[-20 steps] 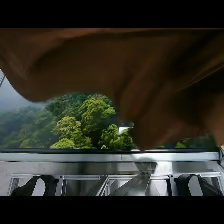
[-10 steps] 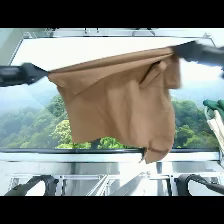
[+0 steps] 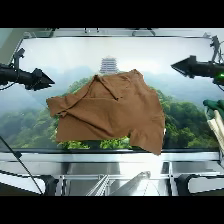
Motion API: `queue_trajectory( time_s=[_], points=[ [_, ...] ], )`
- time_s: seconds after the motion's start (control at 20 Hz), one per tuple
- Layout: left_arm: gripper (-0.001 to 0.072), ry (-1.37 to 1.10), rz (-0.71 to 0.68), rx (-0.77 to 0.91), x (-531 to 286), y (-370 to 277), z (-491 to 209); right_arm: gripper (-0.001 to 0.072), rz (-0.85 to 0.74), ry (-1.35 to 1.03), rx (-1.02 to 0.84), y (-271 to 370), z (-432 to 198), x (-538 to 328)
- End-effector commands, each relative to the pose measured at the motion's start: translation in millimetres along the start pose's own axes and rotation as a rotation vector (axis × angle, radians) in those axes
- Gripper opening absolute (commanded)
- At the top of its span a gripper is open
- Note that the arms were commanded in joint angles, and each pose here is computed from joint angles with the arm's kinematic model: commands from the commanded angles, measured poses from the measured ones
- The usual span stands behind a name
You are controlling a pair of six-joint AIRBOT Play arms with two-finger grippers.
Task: Fold the shirts.
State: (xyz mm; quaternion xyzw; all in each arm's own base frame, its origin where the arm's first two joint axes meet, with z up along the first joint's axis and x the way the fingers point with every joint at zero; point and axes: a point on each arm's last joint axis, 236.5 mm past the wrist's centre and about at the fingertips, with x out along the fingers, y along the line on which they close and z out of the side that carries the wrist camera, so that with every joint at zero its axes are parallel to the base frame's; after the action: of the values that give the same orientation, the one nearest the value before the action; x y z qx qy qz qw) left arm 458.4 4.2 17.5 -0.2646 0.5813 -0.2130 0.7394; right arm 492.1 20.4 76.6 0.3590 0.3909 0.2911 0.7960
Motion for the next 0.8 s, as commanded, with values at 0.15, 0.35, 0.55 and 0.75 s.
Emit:
queue_trajectory(
  time_s=[0.15, 0.35, 0.55, 0.75],
  points=[
    [0.0336, 0.194, -0.033, -0.154, -8, 7, -90, 0.0408, -0.217, 0.354, 0.204, -91, -135, -33],
    [0.0337, 0.237, 0.113, -0.208, 4, 33, -157, 0.0405, -0.261, 0.408, 0.275, -120, -187, -6],
    [0.0337, 0.319, 0.223, -0.280, 8, 53, -212, 0.0400, -0.230, 0.520, 0.289, -117, -217, 24],
    [0.0338, 0.307, 0.245, -0.320, 24, 63, -236, 0.0353, -0.227, 0.588, 0.214, -102, -235, 57]
  ],
)
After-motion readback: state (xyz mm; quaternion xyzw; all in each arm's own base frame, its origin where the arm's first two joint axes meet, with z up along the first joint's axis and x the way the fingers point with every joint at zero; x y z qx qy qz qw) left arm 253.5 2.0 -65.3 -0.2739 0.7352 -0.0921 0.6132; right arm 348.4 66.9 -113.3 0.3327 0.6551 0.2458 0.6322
